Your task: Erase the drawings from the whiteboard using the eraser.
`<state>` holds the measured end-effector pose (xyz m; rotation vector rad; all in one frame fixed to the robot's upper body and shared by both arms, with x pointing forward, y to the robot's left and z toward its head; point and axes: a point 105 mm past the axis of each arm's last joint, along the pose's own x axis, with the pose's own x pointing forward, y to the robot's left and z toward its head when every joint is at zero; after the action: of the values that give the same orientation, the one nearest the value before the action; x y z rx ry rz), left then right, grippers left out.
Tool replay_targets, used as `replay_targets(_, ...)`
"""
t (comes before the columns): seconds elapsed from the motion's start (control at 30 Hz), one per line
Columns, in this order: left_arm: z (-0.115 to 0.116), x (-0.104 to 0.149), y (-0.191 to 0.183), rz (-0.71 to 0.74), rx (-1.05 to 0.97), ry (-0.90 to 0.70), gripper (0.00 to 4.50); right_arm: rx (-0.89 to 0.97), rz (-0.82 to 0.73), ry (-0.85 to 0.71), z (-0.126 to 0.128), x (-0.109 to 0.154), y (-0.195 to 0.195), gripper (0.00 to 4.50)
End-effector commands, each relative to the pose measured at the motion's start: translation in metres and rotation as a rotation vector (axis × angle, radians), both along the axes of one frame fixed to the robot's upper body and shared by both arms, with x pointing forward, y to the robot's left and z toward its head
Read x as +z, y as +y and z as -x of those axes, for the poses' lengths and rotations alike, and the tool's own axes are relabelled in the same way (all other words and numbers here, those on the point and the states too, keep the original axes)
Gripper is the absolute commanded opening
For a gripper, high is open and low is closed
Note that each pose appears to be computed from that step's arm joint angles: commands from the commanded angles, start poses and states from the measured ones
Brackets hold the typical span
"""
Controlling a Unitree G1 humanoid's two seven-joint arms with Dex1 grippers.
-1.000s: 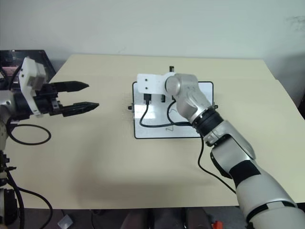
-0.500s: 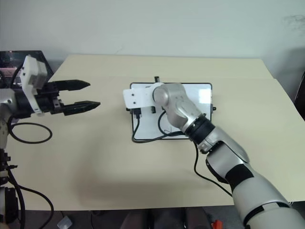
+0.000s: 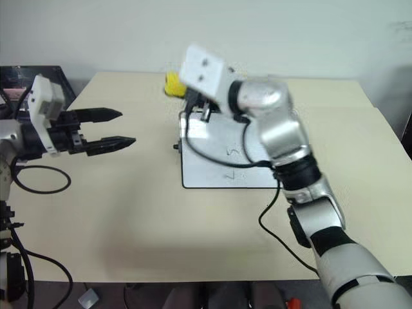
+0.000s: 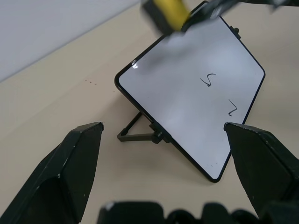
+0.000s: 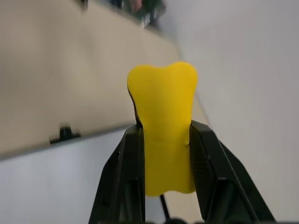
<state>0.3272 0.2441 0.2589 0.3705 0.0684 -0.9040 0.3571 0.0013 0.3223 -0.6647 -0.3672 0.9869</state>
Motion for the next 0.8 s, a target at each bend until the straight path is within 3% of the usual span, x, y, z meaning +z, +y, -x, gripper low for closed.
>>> replay_targets(0.03, 0.002, 0.017, -0.002, 0.003, -0.016, -0.062, 4.5, -0.063, -0.24, 0.057, -0.001, 0.022, -0.053, 0.96)
replay_targets(0.23, 0.003, 0.017, -0.003, 0.003, -0.026, -0.057, 4.5, -0.229, -0.339, 0.19, 0.003, -0.016, -0.133, 0.96)
replay_targets(0.4, 0.005, 0.015, -0.002, 0.008, -0.039, -0.05, 4.5, -0.504, -0.486, 0.204, 0.007, -0.05, -0.206, 0.96)
replay_targets(0.53, 0.013, 0.015, -0.006, 0.037, -0.092, -0.041, 4.5, -0.58, -0.619, 0.207, 0.018, -0.061, -0.228, 0.96)
replay_targets(0.8, 0.019, 0.013, 0.0, 0.007, -0.105, -0.011, 4.5, -0.65, -0.585, 0.222, 0.029, -0.073, -0.248, 0.96)
